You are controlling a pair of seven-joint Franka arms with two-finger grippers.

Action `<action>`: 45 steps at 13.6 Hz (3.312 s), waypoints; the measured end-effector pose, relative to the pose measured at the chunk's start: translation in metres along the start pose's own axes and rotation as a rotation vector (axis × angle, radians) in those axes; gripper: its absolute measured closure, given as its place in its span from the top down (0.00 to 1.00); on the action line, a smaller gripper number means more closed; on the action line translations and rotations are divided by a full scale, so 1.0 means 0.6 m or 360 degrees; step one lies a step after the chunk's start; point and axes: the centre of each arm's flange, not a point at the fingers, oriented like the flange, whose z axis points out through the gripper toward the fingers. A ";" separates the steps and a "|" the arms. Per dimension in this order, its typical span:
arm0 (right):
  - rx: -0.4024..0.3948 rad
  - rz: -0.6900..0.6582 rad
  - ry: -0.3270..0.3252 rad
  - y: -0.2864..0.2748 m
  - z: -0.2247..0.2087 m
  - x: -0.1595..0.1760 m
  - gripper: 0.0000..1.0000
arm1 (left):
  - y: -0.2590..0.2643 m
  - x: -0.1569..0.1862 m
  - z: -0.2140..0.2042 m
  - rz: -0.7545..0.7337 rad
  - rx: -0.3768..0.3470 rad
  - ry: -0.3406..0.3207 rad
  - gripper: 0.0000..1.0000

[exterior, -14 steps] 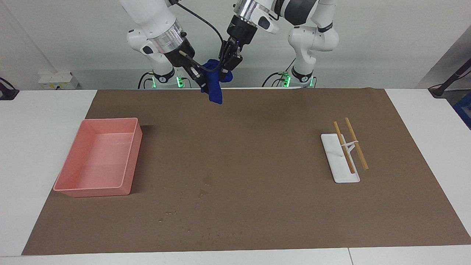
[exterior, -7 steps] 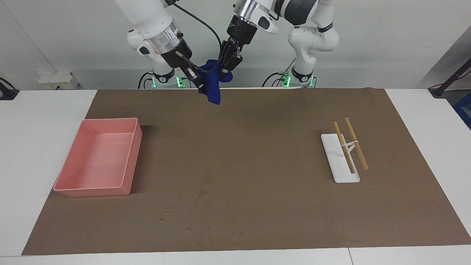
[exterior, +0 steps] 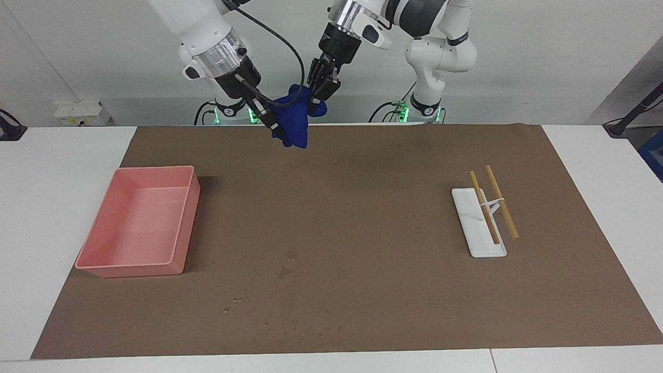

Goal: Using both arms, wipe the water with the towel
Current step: 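Grasp the blue cloth with the right gripper while the left gripper releases, then lower the blue cloth with the right gripper while the left gripper withdraws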

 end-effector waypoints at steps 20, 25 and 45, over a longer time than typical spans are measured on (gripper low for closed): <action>0.0349 -0.0250 0.0307 -0.171 0.244 0.209 0.10 | 0.239 0.280 -0.064 -0.0408 -0.0122 0.0317 1.00; 0.0449 -0.0586 0.0445 -0.203 0.336 0.333 0.10 | 0.297 0.413 -0.100 -0.0243 -0.0085 0.0448 1.00; -0.0036 -0.0661 0.0270 -0.040 0.534 0.321 0.10 | 0.254 0.666 -0.175 0.2045 0.0808 0.0535 1.00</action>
